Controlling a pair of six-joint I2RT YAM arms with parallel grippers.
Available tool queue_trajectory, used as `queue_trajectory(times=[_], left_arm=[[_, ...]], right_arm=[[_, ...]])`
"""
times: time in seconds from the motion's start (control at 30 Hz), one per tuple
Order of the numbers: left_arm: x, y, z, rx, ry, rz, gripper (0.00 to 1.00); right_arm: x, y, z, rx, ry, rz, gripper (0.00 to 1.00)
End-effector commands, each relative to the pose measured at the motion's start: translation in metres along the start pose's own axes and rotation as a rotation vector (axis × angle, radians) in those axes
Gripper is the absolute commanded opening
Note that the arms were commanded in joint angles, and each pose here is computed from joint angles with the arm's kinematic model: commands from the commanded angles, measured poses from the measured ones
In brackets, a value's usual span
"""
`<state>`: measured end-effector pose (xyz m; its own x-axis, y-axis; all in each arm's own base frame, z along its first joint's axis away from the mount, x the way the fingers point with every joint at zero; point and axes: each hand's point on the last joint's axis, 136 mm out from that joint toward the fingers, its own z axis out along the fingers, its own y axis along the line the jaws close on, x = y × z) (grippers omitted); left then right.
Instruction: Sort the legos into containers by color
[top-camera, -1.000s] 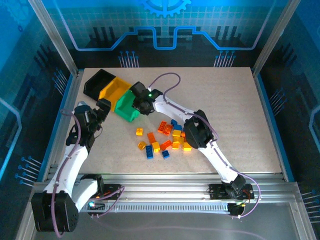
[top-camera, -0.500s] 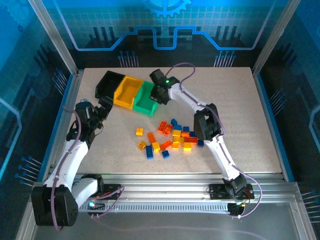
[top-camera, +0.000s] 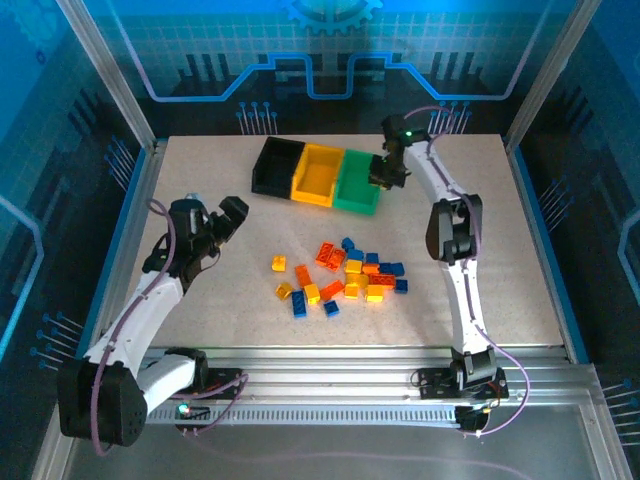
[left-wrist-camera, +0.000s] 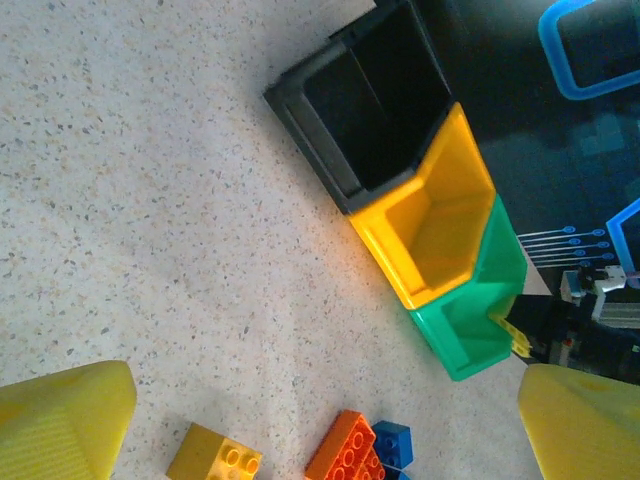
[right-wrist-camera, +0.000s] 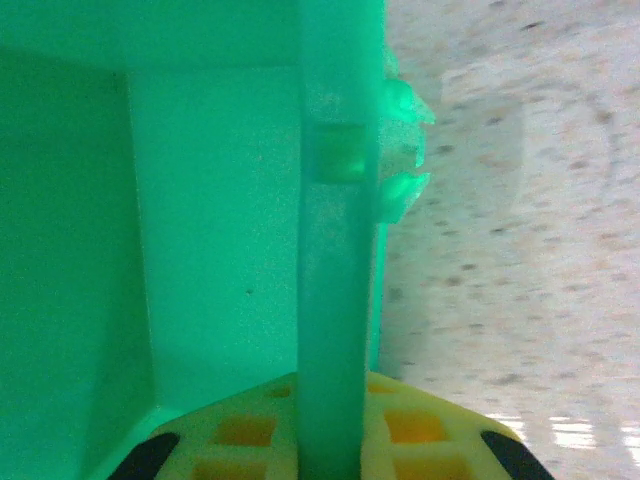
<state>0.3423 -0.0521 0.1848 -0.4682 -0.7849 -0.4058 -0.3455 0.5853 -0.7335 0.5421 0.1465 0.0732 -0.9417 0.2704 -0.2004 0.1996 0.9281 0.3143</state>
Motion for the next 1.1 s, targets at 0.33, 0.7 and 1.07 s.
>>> queue_trajectory(times=[0.33, 0.7, 1.07], left_arm=[[0.023, -0.005, 0.008, 0.002, 0.094, 0.045, 0.99], [0.029, 0.001, 0.010, -0.011, 0.111, 0.047, 0.99], [0.033, 0.004, 0.013, -0.021, 0.134, 0.040, 0.99]], right_arm=[[0.056, -0.014, -0.044, -0.135, 0.122, -0.253, 0.00], [0.072, -0.026, -0.041, -0.064, 0.068, -0.248, 0.00], [0.061, -0.016, -0.037, -0.095, 0.052, -0.194, 0.00]])
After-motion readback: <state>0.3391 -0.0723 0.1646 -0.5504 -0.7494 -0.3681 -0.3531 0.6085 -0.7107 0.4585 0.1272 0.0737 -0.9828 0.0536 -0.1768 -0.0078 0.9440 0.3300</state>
